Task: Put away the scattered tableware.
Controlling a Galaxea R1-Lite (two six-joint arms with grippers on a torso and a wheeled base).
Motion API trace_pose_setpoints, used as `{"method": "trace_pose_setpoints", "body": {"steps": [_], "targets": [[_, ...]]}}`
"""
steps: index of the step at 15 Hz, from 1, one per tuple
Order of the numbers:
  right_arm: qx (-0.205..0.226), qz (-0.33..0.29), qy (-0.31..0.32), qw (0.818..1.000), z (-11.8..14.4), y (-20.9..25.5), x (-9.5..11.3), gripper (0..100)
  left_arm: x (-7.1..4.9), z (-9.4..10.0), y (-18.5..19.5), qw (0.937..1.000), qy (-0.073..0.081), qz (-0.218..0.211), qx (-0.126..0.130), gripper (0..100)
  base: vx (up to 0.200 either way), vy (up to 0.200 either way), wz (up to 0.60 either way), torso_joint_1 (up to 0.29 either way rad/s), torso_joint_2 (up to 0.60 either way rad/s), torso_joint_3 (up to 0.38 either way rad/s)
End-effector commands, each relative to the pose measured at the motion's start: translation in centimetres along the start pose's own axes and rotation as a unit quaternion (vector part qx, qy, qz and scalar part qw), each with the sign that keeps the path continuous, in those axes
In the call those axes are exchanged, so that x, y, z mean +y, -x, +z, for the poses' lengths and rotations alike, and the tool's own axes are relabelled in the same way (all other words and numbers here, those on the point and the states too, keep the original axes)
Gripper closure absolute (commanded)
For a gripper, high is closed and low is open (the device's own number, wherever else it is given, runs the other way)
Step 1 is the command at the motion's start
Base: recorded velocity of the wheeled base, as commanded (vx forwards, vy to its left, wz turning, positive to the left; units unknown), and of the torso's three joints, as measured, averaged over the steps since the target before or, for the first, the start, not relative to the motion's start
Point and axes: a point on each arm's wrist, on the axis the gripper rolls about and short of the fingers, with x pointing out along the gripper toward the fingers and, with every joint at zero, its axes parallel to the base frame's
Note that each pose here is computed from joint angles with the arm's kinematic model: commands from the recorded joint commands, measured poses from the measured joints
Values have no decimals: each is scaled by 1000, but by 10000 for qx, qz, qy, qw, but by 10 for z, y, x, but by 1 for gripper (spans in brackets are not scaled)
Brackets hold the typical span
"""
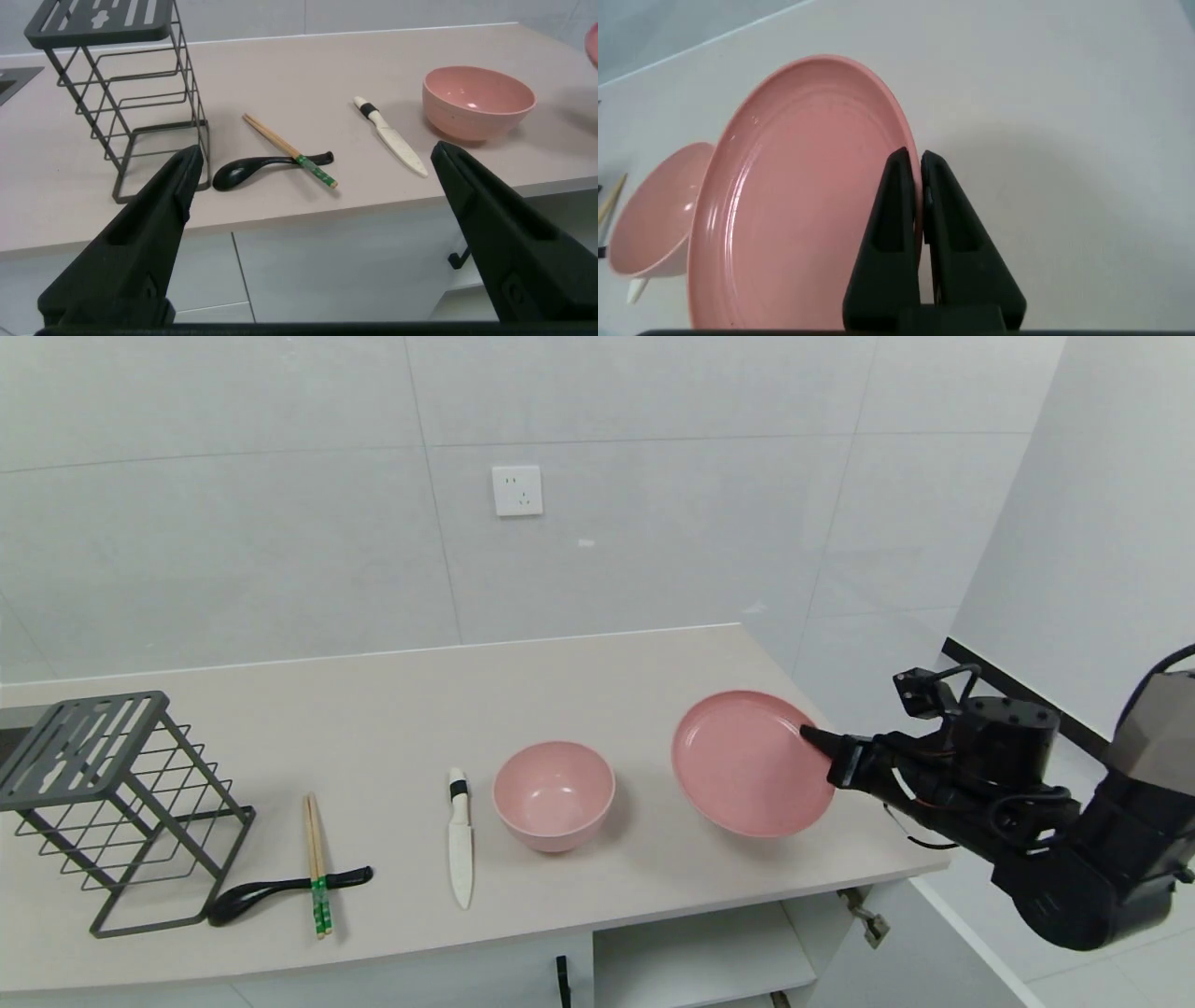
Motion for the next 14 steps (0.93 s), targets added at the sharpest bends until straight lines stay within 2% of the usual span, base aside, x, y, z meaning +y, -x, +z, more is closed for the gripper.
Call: {"method": "trace_pose_setpoints", "body": {"steps": [1,3,4,6,7,10,14], "targets": [[-410,248,355,9982,7,43,22,100,0,0,0,10000,-7,-9,5,0,0,0,0,0,0,0],[-498,335,492,9970,9,61,31,100,0,0,0,10000,-60,-78,4,0,0,0,0,0,0,0],[-766,410,692,9938,20,76,39,100,-1,1,0,9993,-268,-269,-29,0,0,0,0,0,0,0],[-1188,462,891,9878,37,93,46,100,-2,2,0,9983,-455,-349,-93,0,0,0,0,0,0,0],[-1224,473,899,9873,37,98,47,100,-2,2,0,9982,-463,-364,-102,0,0,0,0,0,0,0],[-872,357,930,9912,17,130,47,100,-2,2,0,9981,-486,-356,-102,0,0,0,0,0,0,0],[-1002,268,928,9903,19,145,46,100,-2,2,0,9985,-418,-340,-122,0,0,0,0,0,0,0]]}}
